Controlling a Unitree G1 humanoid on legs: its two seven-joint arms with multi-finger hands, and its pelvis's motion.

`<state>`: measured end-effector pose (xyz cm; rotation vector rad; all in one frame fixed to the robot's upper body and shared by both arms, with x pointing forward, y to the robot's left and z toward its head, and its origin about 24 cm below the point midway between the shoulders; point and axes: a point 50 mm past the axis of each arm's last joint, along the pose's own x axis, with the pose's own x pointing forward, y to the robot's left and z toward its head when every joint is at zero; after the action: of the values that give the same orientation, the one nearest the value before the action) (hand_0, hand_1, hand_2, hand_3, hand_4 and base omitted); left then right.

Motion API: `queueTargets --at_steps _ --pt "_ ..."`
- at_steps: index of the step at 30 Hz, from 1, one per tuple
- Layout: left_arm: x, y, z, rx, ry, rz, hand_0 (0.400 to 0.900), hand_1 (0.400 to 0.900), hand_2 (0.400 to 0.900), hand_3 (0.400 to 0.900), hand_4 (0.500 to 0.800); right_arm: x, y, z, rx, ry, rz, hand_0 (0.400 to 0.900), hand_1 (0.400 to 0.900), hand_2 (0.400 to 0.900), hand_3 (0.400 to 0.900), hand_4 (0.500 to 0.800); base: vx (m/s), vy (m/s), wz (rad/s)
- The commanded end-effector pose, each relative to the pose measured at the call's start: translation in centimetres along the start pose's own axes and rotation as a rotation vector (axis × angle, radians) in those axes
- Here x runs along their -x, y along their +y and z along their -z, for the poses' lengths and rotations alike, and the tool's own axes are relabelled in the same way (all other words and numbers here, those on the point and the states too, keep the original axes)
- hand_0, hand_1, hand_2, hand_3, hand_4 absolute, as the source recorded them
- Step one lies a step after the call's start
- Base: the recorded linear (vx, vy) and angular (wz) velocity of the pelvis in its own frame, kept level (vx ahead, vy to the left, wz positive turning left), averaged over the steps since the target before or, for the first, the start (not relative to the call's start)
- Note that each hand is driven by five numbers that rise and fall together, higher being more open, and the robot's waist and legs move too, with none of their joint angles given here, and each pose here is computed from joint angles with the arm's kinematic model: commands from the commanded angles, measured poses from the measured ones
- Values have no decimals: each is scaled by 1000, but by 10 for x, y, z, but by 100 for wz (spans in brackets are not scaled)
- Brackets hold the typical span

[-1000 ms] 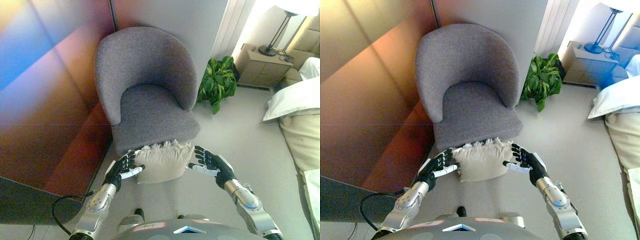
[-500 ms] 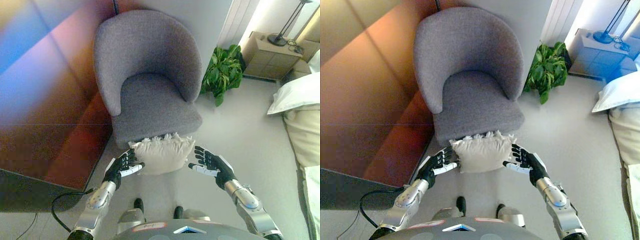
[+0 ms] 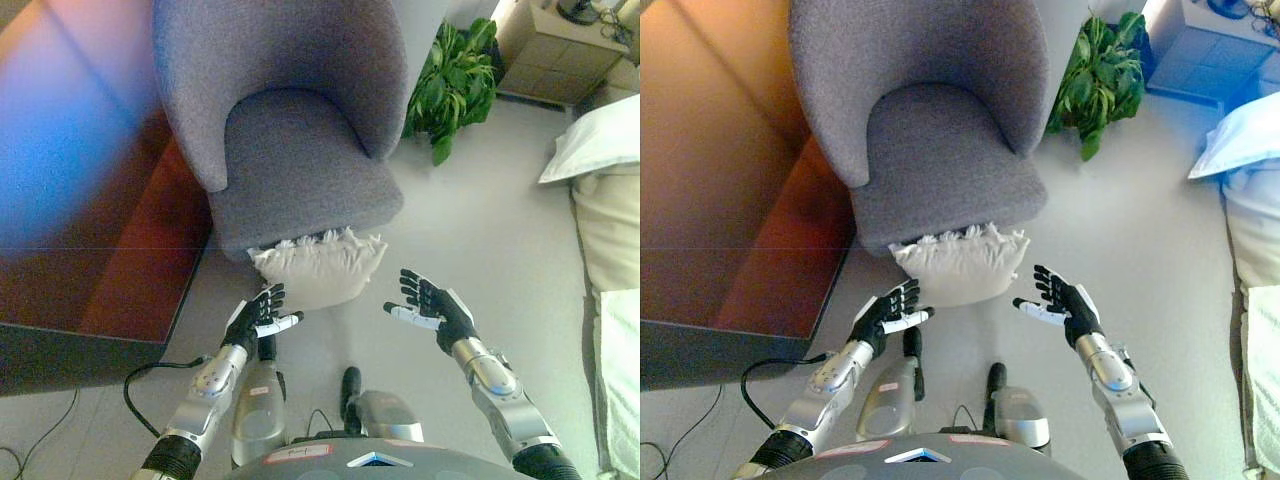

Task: Pick up the pillow and put it on the sofa.

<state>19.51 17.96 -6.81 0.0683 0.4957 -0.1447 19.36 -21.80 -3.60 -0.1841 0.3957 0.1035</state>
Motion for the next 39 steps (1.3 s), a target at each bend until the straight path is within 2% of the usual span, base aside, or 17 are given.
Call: queueTargets --at_steps 1,4,7,13,16,20,25,27,30,39 --pt "-4 11 -48 8 -241 -50 900 900 900 900 800 -16 0 -63 52 -305 -3 900 900 900 900 800 318 181 -15" --pt "-6 14 -54 -14 -256 -59 900 900 900 900 800 -19 3 -64 29 -310 6 900 900 900 900 800 422 204 -12" --pt "-8 22 -77 -76 -333 -67 900 900 900 900 800 -24 11 -74 22 -342 -24 900 900 900 900 800 243 264 25" --pt "-17 22 -97 -56 -393 -100 900 900 900 900 800 -38 20 -104 28 -433 -29 900 900 900 900 800 283 160 4" --pt "-20 20 -103 -53 -413 -97 900 900 900 900 800 -39 11 -112 76 -463 29 900 900 900 900 800 302 -235 32" --pt "-21 30 -110 -72 -433 -150 900 900 900 900 800 -40 -4 -119 220 -474 130 900 900 900 900 800 330 -412 68" --pt "-23 33 -113 -48 -454 -187 900 900 900 900 800 -46 -31 -122 766 -416 242 900 900 900 900 800 244 -381 82" --pt "-24 24 -114 4 -456 -155 900 900 900 900 800 -52 -41 -132 880 -385 252 900 900 900 900 800 84 -393 111" --pt "-28 10 -128 -12 -494 -84 900 900 900 900 800 -48 -50 -144 1027 -393 273 900 900 900 900 800 -99 -252 111" --pt "-30 9 -160 10 -600 -113 900 900 900 900 800 -60 -40 -173 1018 -456 269 900 900 900 900 800 -61 -25 -2"
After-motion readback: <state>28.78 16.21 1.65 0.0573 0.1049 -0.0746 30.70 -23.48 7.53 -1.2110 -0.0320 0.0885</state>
